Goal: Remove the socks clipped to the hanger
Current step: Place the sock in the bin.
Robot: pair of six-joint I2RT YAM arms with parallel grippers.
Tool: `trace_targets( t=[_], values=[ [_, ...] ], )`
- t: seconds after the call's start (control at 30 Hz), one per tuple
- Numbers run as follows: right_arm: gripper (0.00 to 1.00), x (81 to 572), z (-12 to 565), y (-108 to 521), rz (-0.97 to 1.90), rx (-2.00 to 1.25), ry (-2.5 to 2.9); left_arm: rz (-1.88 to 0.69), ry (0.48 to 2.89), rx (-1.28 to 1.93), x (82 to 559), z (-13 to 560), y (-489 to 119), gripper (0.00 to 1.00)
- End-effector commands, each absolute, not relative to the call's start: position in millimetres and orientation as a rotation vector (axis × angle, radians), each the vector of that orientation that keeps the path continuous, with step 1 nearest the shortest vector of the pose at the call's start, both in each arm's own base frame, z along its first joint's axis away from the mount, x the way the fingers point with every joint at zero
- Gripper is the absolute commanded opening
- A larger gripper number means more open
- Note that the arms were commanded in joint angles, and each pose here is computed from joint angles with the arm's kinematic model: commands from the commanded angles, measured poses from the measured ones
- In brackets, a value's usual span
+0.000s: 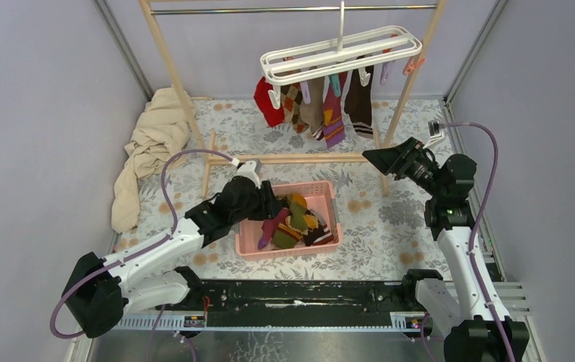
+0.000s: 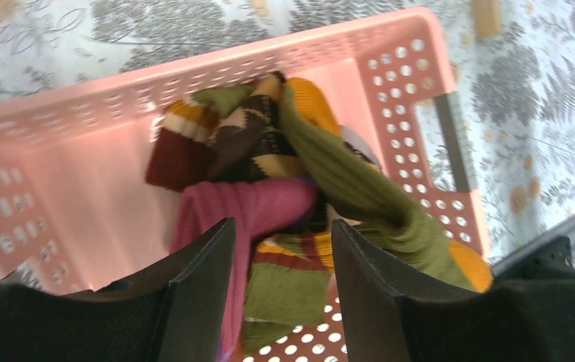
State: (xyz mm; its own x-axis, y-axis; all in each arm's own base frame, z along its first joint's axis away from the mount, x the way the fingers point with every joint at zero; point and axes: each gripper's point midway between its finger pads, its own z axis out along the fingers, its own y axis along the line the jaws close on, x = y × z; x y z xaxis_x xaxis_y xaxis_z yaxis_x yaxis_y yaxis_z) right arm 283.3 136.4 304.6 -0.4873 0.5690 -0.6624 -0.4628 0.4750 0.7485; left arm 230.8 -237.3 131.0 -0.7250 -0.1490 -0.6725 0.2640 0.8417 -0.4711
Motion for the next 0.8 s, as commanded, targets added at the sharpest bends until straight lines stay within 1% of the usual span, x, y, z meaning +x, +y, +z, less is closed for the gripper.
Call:
trace_targets(
  t=[0.0,0.1,0.33,0.37,0.4,0.57,0.77],
  values=[
    [0.71,271,292,141,1.227,0.026,1.73,-0.598,2.244,-0.06,238,126,-213,0.61],
    [0.71,271,279,143,1.201,0.036,1.792,-0.612,2.221,-0.084,235,136,-208,0.67],
    [0.7,250,253,191,1.165,-0.095,1.934,-0.622,2.155,-0.102,229,170,-195,0.79],
    [0.7,246,250,199,1.172,-0.116,1.947,-0.616,2.151,-0.104,228,173,-193,0.94],
    [0.7,245,244,206,1.168,-0.129,1.968,-0.611,2.146,-0.105,228,177,-191,0.98],
    [0.7,220,218,245,1.157,-0.278,2.078,-0.596,2.115,-0.127,224,186,-180,0.99],
    [0.7,205,176,275,1.05,-0.415,2.194,-0.58,2.082,-0.154,225,193,-172,0.99]
  ],
)
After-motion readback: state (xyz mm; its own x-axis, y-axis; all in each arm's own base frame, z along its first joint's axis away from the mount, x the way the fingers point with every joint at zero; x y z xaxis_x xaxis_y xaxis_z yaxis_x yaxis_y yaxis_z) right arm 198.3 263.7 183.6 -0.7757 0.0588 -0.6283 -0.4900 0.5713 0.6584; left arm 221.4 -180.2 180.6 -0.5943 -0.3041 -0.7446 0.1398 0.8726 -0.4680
